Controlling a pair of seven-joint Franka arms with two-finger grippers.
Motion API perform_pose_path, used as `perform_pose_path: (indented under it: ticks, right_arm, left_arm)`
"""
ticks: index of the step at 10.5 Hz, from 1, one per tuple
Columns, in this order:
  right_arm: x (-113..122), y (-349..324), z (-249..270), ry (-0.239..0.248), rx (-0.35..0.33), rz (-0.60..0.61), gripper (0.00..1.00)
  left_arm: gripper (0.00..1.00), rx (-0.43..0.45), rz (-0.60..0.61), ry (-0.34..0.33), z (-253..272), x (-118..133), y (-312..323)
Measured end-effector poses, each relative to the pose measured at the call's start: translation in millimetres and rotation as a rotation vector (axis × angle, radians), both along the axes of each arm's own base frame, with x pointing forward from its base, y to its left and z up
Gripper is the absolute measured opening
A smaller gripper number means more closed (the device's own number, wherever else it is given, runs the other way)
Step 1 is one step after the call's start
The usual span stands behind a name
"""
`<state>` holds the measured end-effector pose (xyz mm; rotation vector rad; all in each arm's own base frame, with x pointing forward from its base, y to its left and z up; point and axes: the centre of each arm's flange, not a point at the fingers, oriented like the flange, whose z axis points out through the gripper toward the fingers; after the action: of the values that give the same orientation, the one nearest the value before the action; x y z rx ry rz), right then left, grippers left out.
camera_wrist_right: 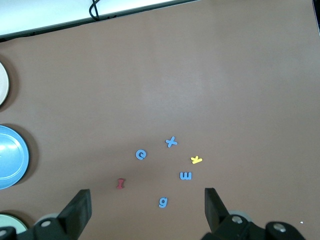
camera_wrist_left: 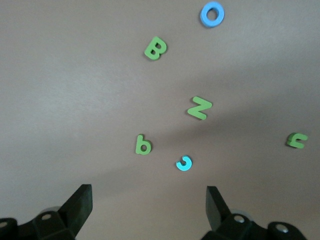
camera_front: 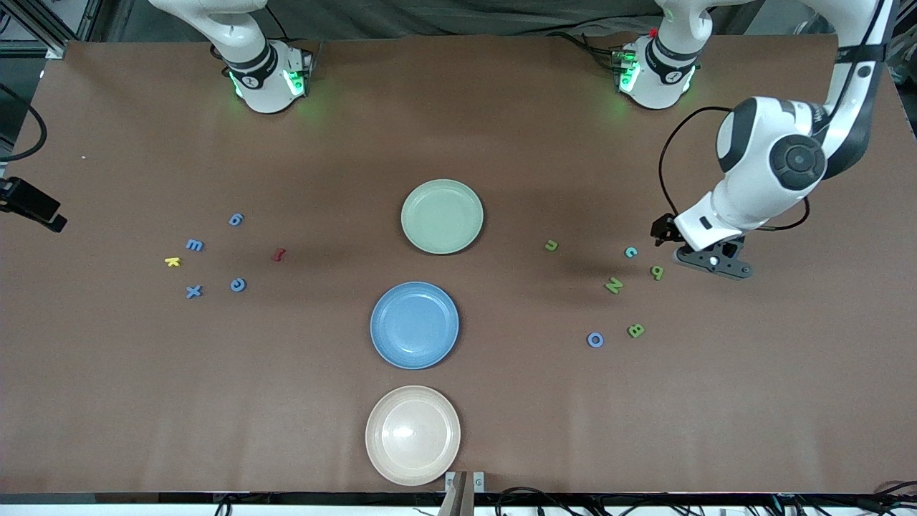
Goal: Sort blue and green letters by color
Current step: 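Lower the left gripper and grasp the green letter b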
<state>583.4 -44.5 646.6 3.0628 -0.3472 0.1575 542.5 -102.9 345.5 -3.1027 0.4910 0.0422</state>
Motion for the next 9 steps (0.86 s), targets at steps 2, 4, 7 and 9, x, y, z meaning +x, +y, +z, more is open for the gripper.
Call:
perform_pose_path:
  ticks: [2, 4, 7, 9]
  right_arm:
    - [0.0, 0.2, 0.2, 0.000, 0.000, 0.000, 1.00]
    - [0.1, 1.8, 0.3, -0.001, 0.002, 0.003, 1.00]
    - [0.8, 12.7, 0.4, 0.002, 0.001, 0.069, 1.00]
    - [-0.2, 20.2, -1.1, 0.014, 0.042, 0.114, 1.00]
  left_arm:
    - [1.00, -0.013, -0.040, 0.015, -35.1, -2.9, 2.3]
    - [1.00, -0.028, -0.083, 0.026, -64.0, -1.7, 4.7]
    - [1.00, -0.051, -0.129, 0.030, -102.1, 2.4, 16.8]
    - [1.00, -0.056, -0.129, 0.046, -120.1, 3.4, 32.0]
